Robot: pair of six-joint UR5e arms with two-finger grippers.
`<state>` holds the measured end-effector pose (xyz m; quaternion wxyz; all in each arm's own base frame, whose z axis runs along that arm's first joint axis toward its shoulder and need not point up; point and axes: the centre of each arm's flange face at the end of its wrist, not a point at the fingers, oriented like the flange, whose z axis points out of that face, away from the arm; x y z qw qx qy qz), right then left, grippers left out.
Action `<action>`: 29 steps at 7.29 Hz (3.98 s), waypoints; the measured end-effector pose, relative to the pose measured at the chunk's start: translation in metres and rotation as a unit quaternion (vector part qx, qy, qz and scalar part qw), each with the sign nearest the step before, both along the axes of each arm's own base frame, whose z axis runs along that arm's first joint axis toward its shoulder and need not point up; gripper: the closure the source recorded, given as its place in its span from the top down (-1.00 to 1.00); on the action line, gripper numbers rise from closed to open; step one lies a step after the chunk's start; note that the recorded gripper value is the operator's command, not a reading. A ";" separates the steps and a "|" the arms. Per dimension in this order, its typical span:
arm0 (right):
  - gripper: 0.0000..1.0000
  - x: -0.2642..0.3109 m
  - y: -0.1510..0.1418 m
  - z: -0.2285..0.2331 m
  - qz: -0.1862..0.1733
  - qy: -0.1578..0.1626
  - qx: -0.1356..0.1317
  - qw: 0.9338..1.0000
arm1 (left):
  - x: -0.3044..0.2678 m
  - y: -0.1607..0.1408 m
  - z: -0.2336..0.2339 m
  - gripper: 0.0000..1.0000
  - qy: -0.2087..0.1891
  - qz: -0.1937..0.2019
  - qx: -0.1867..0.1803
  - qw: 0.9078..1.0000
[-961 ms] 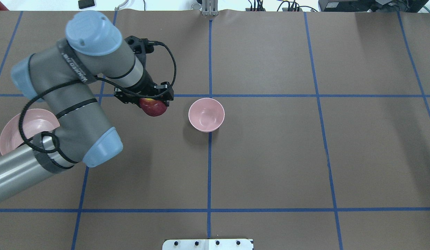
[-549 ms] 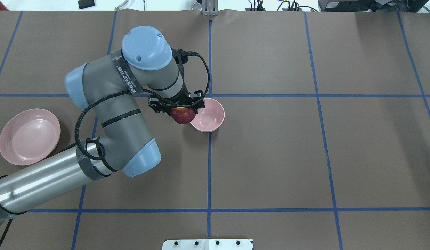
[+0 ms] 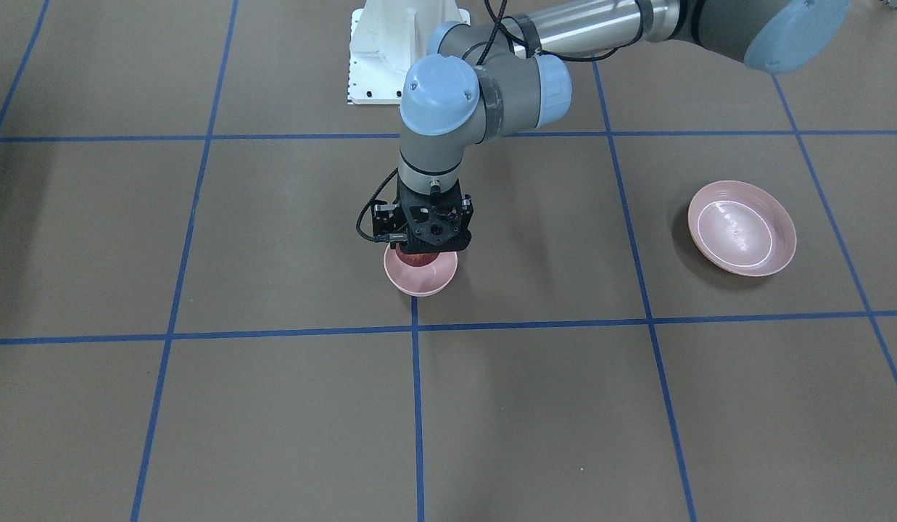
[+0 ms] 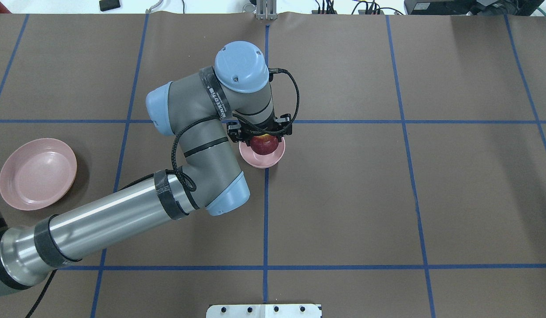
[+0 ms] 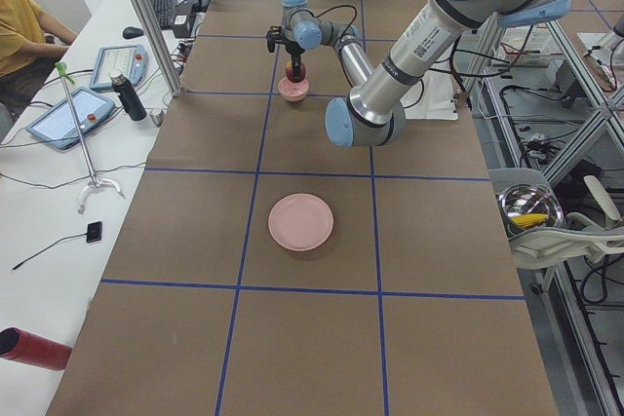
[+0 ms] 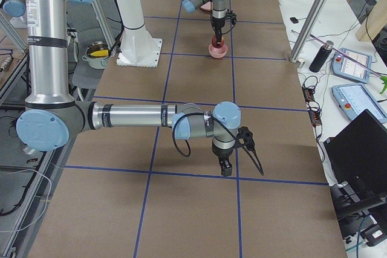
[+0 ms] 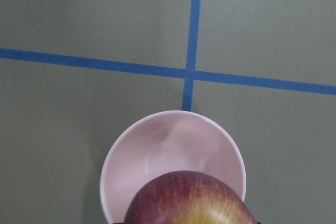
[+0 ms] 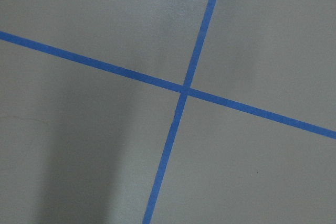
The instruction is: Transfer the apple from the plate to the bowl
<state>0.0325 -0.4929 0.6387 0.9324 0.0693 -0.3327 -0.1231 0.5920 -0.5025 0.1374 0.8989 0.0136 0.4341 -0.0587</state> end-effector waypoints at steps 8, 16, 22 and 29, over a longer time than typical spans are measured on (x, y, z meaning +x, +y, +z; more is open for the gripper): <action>1.00 0.000 -0.003 -0.001 0.006 -0.002 -0.004 1.000 | 0.025 0.005 0.023 0.96 -0.025 -0.003 0.034 0.999; 1.00 -0.001 -0.002 0.001 0.007 -0.004 -0.007 1.000 | -0.108 -0.020 0.055 0.95 -0.028 0.044 0.091 0.994; 1.00 -0.004 0.002 0.005 0.004 -0.027 -0.017 0.999 | -0.395 -0.100 0.249 0.95 -0.054 0.149 0.160 0.974; 1.00 -0.004 0.003 0.007 0.003 -0.031 -0.020 0.999 | -0.629 -0.034 0.476 0.96 -0.097 0.166 0.126 0.973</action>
